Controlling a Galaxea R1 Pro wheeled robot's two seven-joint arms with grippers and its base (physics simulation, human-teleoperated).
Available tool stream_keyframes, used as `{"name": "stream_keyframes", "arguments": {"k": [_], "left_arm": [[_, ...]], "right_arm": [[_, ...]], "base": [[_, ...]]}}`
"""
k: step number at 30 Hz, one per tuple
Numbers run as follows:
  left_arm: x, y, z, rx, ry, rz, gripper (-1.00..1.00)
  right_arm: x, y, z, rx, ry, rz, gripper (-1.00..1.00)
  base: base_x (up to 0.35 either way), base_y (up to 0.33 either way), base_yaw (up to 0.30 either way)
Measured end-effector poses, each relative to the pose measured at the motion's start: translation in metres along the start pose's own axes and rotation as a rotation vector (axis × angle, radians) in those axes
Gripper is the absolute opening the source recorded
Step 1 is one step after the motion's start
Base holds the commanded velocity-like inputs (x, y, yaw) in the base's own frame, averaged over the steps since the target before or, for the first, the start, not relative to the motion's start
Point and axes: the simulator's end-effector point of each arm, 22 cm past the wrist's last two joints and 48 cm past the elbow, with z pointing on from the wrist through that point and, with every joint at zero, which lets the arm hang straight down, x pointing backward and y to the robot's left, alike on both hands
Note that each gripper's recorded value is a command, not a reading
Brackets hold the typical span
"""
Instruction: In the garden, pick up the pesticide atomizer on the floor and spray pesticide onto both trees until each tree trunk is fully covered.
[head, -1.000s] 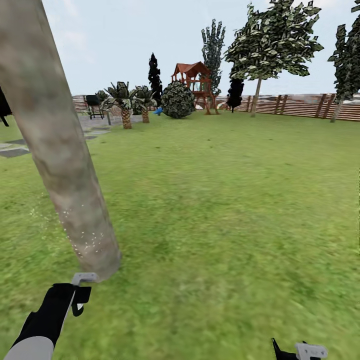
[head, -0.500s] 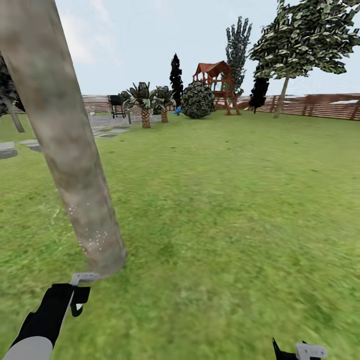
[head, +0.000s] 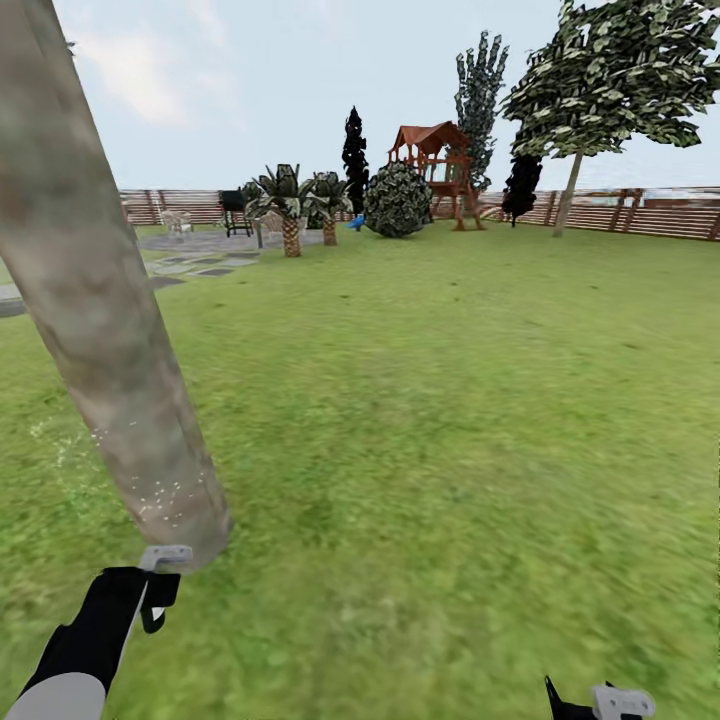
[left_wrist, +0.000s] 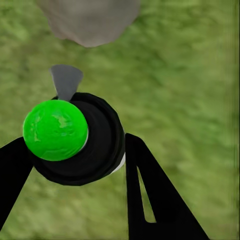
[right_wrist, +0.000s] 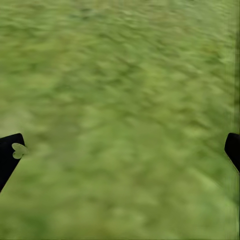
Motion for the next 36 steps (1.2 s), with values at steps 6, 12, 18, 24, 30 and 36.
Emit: {"name": "stream_keyframes", "arguments": {"k": [6, 12, 18, 24, 30, 36], "left_arm": [[-0.001, 0.002, 0.0, -0.002, -0.003, -0.004, -1.0], [-0.004, -0.007, 0.0, 0.013, -0.017, -0.018, -1.0], [-0.064, -0.061, -0.016, 0.102, -0.105, -0.036, -1.0], [-0.115, -0.018, -0.033, 0.044, -0.189, -0.054, -1.0], [-0.146, -0.047, -0.055, 0.075, -0.266, -0.03, -1.0], [-0.153, -0.01, -0.063, 0.147, -0.285, 0.004, -1.0]], "right_arm": [[0.0, 0.0, 0.0, 0.0, 0.0, 0.0, 1.0], [-0.001, -0.001, 0.0, 0.001, -0.001, 0.0, 1.0], [-0.001, -0.001, 0.0, 0.002, -0.002, 0.0, 1.0], [-0.001, -0.003, 0.0, 0.004, -0.001, -0.002, 1.0], [-0.001, -0.003, 0.0, 0.004, -0.001, -0.003, 1.0], [0.0, -0.002, 0.0, 0.002, -0.001, -0.004, 1.0]], "base": [[-0.125, -0.173, 0.253], [-0.01, -0.008, 0.278], [0.0, 0.0, 0.14], [0.0, 0.0, 0.003], [0.0, 0.0, 0.0], [0.0, 0.0, 0.0]]}}
